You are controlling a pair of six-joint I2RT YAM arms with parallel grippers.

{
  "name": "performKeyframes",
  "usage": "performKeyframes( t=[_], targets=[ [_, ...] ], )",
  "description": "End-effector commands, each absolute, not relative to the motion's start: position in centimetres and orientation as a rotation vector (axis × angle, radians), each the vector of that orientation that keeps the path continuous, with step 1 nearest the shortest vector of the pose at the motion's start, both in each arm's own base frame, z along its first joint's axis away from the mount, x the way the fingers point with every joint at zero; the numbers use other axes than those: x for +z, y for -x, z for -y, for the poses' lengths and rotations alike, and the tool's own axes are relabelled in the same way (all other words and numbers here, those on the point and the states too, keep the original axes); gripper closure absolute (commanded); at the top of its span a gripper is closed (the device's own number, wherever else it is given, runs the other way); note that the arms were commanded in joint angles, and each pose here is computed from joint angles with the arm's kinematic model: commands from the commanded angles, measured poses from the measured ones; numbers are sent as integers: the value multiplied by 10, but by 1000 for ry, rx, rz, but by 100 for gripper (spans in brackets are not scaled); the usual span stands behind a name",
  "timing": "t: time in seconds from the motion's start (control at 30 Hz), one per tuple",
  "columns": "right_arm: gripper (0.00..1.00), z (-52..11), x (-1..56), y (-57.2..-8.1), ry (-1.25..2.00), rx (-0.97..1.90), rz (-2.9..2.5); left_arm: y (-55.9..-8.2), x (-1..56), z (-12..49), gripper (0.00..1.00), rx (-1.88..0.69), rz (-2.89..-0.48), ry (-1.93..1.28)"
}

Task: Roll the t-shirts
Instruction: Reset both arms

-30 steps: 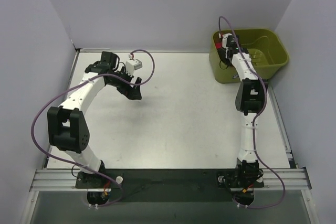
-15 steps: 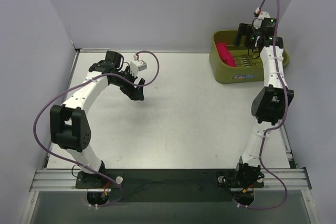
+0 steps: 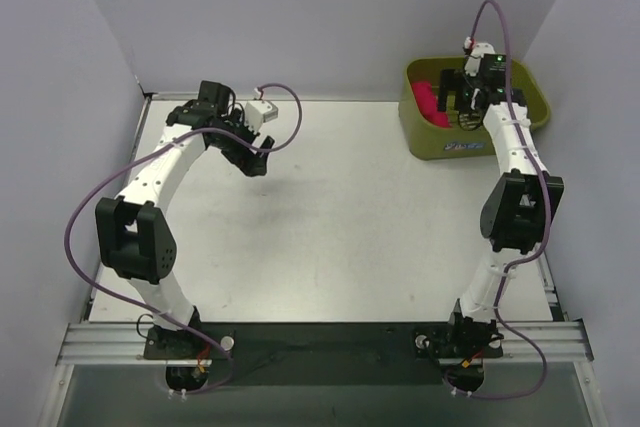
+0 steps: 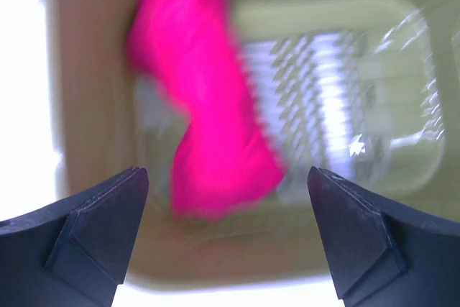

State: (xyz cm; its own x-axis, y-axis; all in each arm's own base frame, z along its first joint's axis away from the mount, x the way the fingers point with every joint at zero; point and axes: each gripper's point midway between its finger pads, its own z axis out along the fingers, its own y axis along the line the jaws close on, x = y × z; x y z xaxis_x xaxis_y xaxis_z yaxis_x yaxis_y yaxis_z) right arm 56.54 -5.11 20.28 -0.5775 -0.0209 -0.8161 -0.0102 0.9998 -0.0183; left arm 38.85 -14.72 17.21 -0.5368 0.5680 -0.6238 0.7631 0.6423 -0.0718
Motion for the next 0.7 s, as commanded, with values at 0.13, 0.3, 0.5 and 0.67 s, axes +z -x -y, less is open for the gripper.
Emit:
performKeyframes(
  t=[0.13, 0.3, 0.5, 0.67],
  targets=[
    [0, -77, 307, -456, 234, -59, -1928, -426, 214, 124, 3, -225, -2260, -707],
    [0, -116, 287, -384, 290, -83, -2003, -420, 218, 120, 3, -217, -2261, -656],
    [0, -135, 284, -330, 421, 28, -1979, -407, 221, 122, 3, -266, -2270, -585],
    [0, -132, 278, -307, 426, 25, -2044, -415, 249, 121, 3, -251, -2222, -539]
  ],
)
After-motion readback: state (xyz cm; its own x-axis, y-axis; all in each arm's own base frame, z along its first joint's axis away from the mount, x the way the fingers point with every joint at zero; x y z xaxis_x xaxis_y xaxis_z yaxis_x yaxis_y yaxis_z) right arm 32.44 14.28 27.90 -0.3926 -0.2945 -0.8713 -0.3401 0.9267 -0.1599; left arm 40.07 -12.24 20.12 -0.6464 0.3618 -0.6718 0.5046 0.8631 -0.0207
